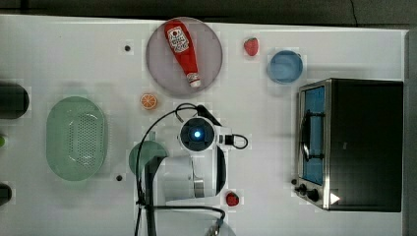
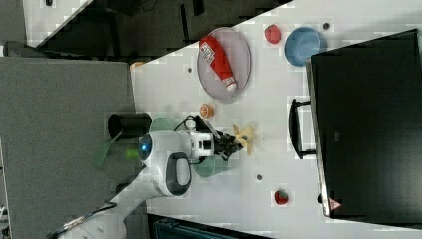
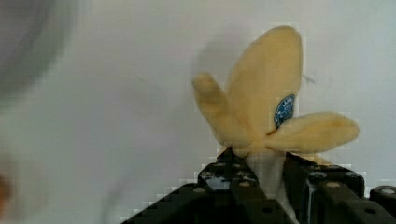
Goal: Pick banana from table and place on oven.
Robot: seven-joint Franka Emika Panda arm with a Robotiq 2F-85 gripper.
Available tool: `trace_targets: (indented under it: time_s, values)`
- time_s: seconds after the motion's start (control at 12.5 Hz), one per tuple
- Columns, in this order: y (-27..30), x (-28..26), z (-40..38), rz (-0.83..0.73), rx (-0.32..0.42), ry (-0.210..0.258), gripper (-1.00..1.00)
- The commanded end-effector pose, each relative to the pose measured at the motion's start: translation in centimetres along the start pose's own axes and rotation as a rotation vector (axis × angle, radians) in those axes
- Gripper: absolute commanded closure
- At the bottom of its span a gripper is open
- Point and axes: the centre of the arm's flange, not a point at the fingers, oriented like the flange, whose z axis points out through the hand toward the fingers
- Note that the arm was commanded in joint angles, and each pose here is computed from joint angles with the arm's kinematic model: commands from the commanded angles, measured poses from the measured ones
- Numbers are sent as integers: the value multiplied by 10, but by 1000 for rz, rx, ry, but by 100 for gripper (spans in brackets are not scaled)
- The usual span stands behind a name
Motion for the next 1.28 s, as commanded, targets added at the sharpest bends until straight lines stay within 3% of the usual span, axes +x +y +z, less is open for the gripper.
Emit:
trace_targets:
  time_s: [0.08,0.4,0.88,1.28]
  values:
    - [-20,15,-106,36,126,116,50]
    - [-8,17,-218,57,110,133,50]
    - [33,23,-364,125,3,49,50]
    - [84,92,-406,64,38,51,50]
